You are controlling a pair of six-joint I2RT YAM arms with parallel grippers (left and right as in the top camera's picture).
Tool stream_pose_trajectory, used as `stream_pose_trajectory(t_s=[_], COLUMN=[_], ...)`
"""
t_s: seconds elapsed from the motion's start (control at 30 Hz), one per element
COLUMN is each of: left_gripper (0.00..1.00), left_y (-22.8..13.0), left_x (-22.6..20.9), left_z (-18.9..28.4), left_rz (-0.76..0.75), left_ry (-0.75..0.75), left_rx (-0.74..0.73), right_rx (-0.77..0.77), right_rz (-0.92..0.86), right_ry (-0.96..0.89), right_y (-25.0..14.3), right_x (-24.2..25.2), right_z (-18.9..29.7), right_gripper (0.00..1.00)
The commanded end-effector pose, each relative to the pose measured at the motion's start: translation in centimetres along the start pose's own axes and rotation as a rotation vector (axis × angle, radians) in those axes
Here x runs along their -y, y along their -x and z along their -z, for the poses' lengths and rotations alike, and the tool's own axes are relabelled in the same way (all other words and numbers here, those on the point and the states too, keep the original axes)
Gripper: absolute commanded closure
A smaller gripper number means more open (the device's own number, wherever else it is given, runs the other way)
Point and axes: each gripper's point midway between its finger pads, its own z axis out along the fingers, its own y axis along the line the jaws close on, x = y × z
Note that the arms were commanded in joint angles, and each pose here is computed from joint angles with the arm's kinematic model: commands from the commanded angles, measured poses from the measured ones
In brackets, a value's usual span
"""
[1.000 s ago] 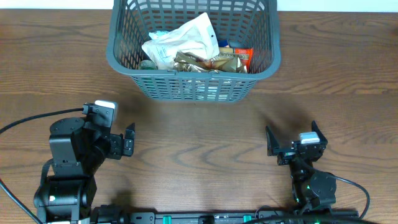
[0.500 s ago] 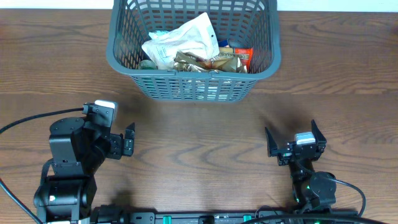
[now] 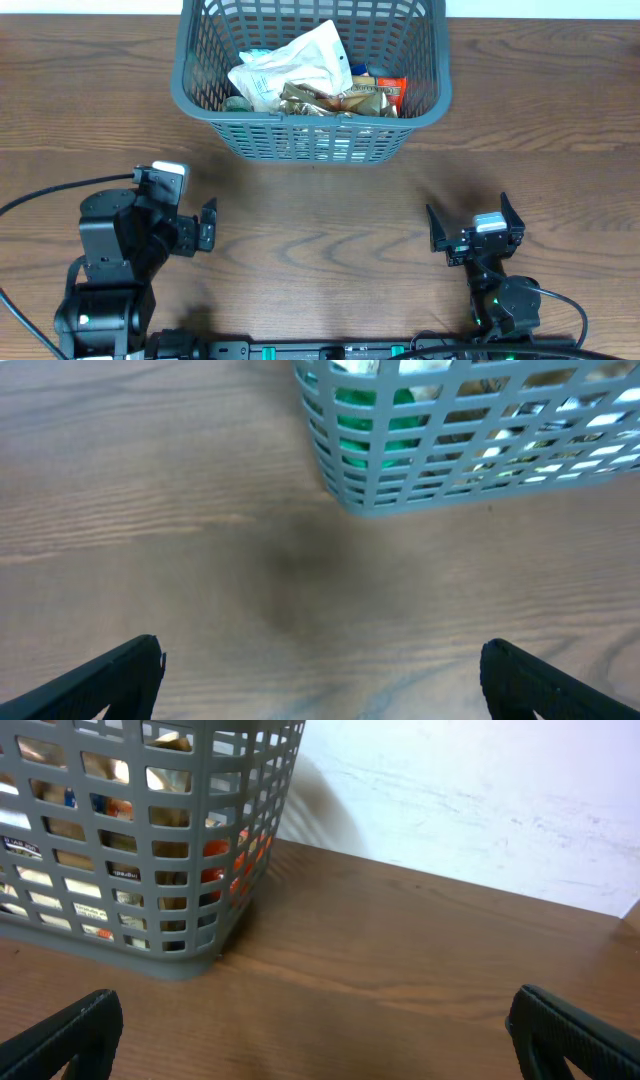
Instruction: Pack container
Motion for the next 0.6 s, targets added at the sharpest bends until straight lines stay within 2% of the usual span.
stream_pose_trajectory(t_s=[0.0,0.13,0.23,0.57], left_gripper=[0.01,0.01,0.02,0.02], left_y=[-0.9,-3.8,-5.1,-2.6], left_x=[0.0,2.6,3.3,2.5], left_z=[1.6,3.8,3.8,-1.7], left_rz=[-0.031,-0.045,-0.066,-0.16], left_ry=[0.029,-0.069,-0.082,-0.001], left_rx=[0.003,-0.003,0.065,0.541], right_rx=[0.002,0.002,0.002,0.002], right_rz=[0.008,0.008,0.008,0.008], right_ry=[0.014,0.014,0.014,0.014], right_y=[-0.1,-0.1,-0.1,-0.1], right_x=[-0.3,-0.3,-0.3,-0.3], right_z=[0.0,0.0,0.0,0.0], right_gripper=[0.01,0.01,0.01,0.01])
